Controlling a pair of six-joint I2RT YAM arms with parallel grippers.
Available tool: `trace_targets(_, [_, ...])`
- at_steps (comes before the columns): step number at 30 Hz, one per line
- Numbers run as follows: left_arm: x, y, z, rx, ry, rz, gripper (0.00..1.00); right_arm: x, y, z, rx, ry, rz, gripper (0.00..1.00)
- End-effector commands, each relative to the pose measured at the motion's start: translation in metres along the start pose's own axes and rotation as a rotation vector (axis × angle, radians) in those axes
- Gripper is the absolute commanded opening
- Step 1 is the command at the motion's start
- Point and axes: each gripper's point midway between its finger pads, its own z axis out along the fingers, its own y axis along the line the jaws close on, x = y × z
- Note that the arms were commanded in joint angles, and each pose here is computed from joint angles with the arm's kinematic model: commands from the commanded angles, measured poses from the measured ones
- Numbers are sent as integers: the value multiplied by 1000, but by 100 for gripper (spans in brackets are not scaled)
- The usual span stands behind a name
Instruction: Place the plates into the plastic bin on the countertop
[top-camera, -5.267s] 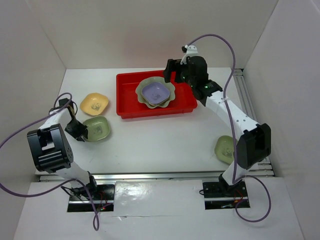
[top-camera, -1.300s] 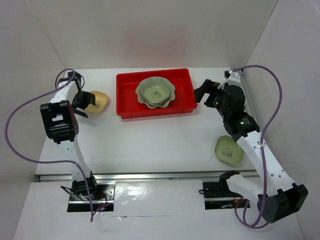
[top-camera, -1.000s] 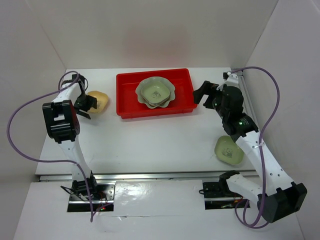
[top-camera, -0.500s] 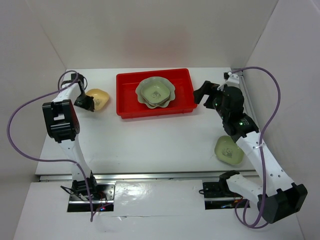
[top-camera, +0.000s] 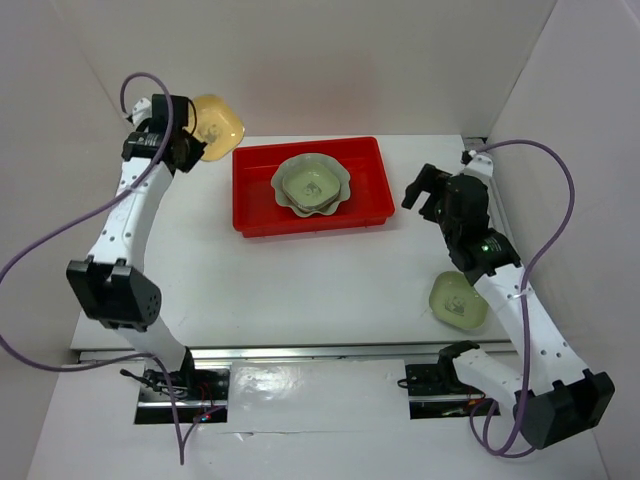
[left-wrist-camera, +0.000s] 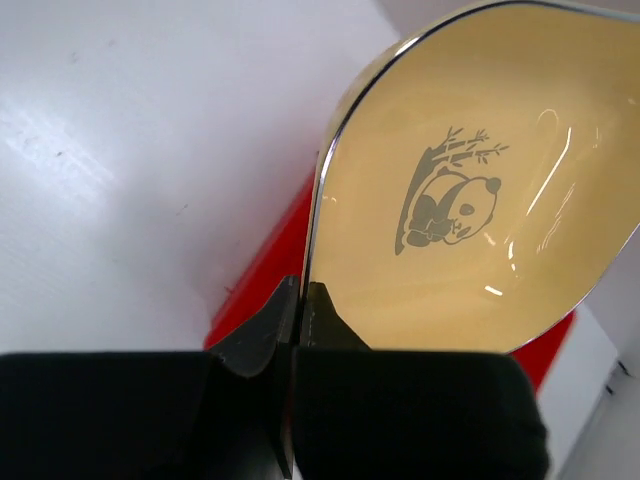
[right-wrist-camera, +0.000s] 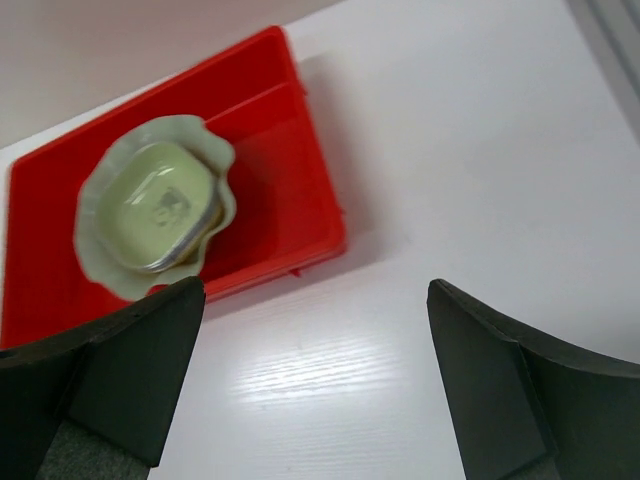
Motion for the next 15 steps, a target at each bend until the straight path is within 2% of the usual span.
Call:
trace_targets(1, [-14, -14, -30, 81, -53, 61, 0, -1, -47, -11, 232, -18, 34, 99])
trace_targets(6, [36, -59, -40, 308, 103, 126, 0, -16, -83, -42, 433, -89, 86, 99])
trace_targets(9, [73, -87, -36, 380, 183, 242, 0, -18, -90, -56, 459, -97, 96, 99])
trace_targets(10, [99, -94, -17, 375, 240, 293, 0, -17, -95, -63, 477, -88, 93, 99])
trace_targets(13, [128, -121, -10, 461, 318, 421, 0, -17, -97, -71, 472, -100, 109, 99])
trace_targets(15, [141, -137, 7, 486, 326, 507, 0, -17, -98, -80, 459, -98, 104, 99])
